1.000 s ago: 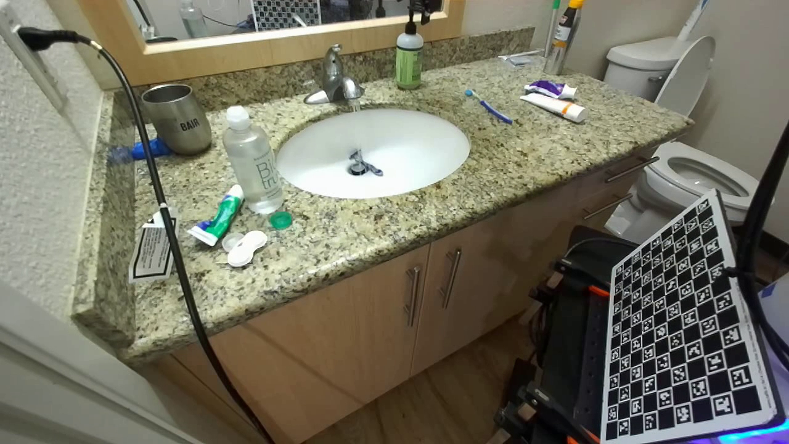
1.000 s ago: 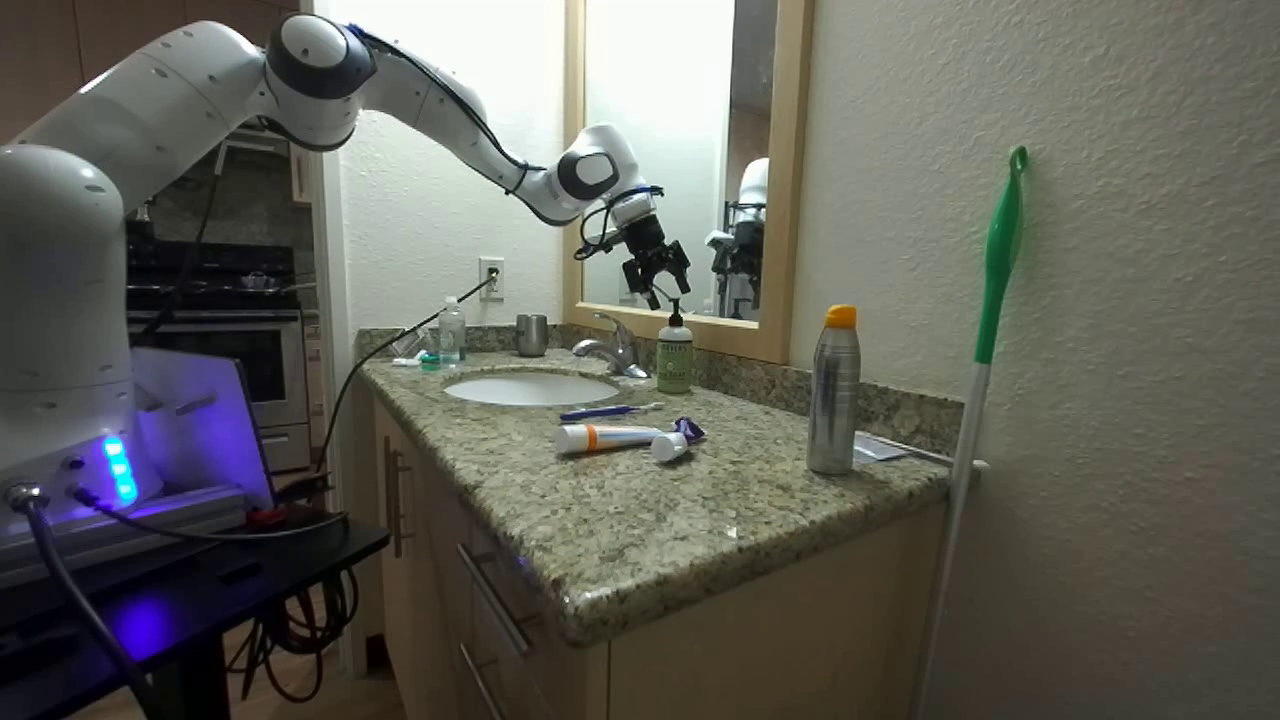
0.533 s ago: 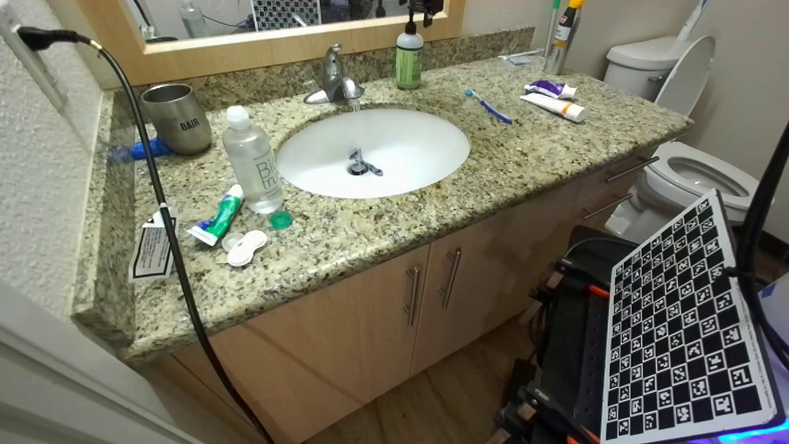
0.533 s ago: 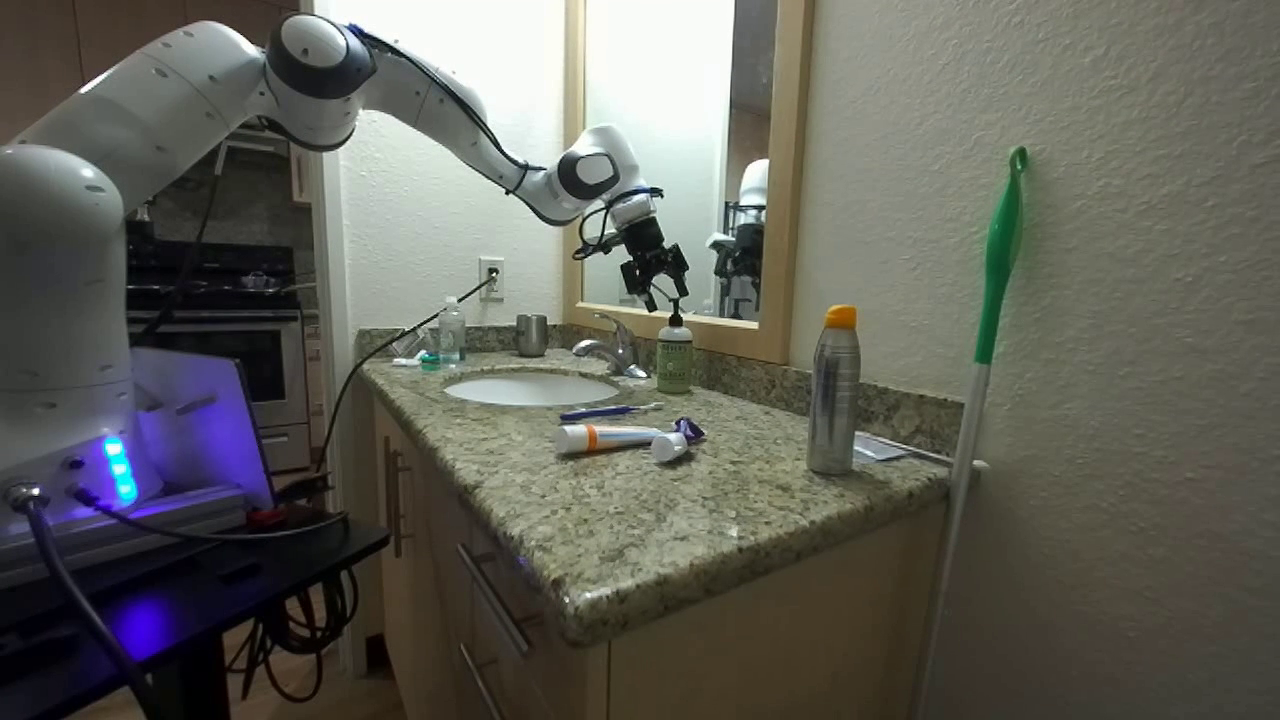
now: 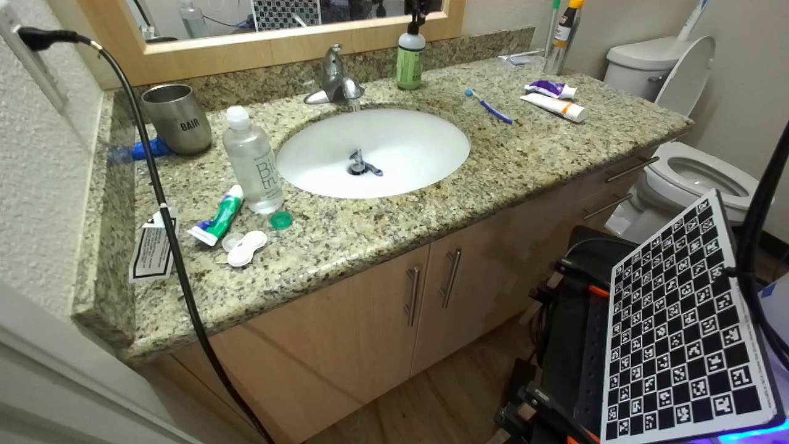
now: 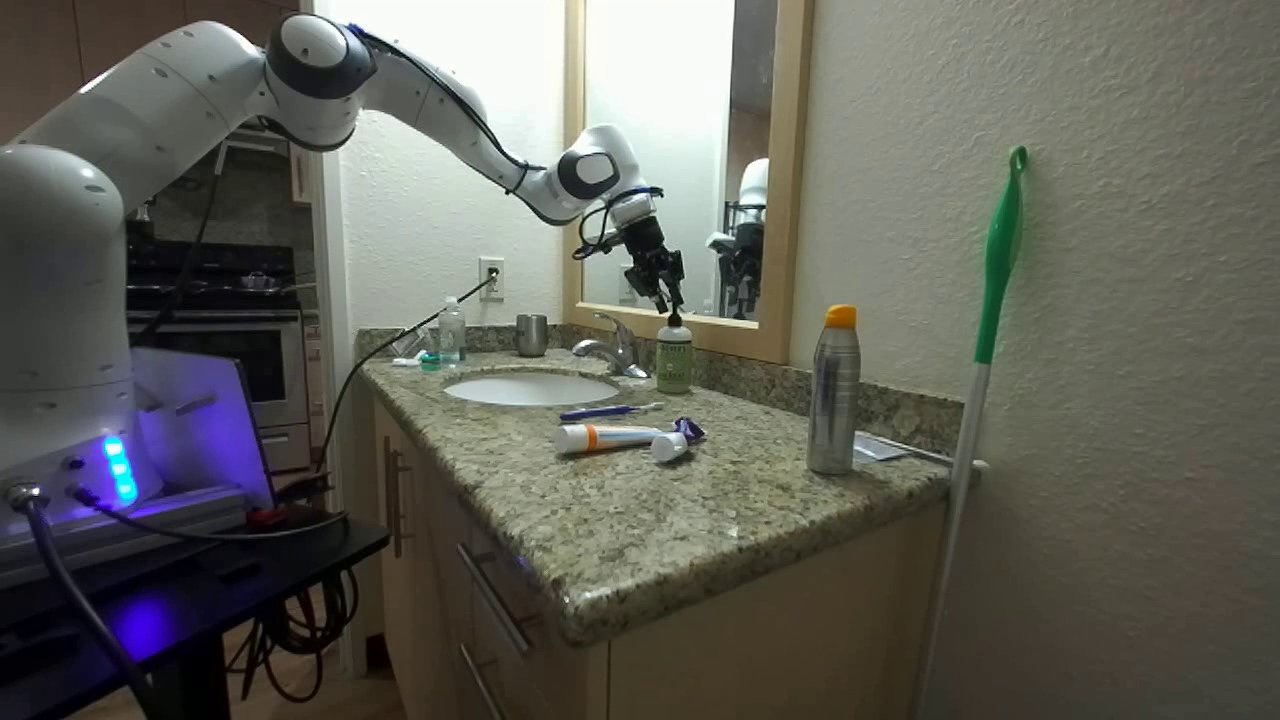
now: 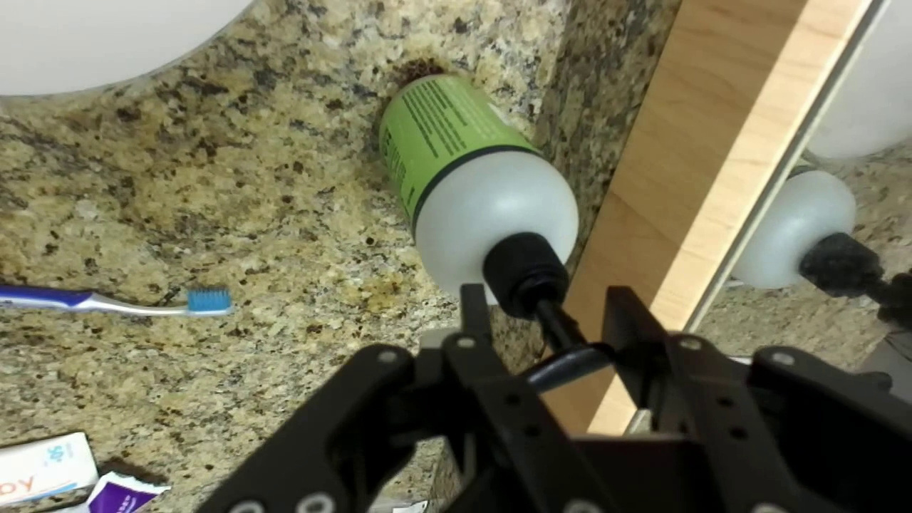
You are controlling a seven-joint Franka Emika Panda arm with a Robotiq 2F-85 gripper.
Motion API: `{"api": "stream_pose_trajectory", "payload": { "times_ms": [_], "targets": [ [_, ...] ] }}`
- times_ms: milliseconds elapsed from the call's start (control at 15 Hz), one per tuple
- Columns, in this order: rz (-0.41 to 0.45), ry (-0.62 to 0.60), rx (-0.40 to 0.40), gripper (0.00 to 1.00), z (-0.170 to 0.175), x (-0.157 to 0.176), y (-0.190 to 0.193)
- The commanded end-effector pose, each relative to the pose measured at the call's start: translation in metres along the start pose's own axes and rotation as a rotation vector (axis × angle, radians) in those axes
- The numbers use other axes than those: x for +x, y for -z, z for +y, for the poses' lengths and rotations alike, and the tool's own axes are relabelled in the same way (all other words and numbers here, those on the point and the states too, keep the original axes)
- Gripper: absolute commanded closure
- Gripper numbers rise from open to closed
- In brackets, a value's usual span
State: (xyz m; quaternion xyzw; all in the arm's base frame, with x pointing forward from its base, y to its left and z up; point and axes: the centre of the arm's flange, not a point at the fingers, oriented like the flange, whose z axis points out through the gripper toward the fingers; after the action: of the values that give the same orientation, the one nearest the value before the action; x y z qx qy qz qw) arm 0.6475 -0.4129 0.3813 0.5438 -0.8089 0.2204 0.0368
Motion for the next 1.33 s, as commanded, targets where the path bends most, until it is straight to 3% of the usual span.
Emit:
{"api": "stream_pose_trajectory", "payload": {
  "times_ms": [0,133,200,533,600,733,1067,1200,1267],
  "targets": [
    [-0.005,-0.012,0.008,0.82,-0.003,0.000,0.002],
    [-0.005,-0.013,0.009,0.97,-0.003,0.000,0.002],
    [-0.004,-0.012,0.011,0.99,-0.003,0.000,0.002],
    [-0.002,-0.009,0.020,1.00,-0.004,0.001,0.003],
    [0.003,-0.001,0.031,0.74,-0.004,0.000,0.004],
    [-0.013,-0.005,0.070,0.68,-0.008,-0.001,0.009],
    [-0.055,-0.016,0.225,0.31,-0.024,-0.010,0.035],
    [-0.019,-0.025,0.281,0.17,-0.032,-0.009,0.039],
    [0.040,-0.040,0.304,0.09,-0.036,-0.001,0.036]
  ]
}}
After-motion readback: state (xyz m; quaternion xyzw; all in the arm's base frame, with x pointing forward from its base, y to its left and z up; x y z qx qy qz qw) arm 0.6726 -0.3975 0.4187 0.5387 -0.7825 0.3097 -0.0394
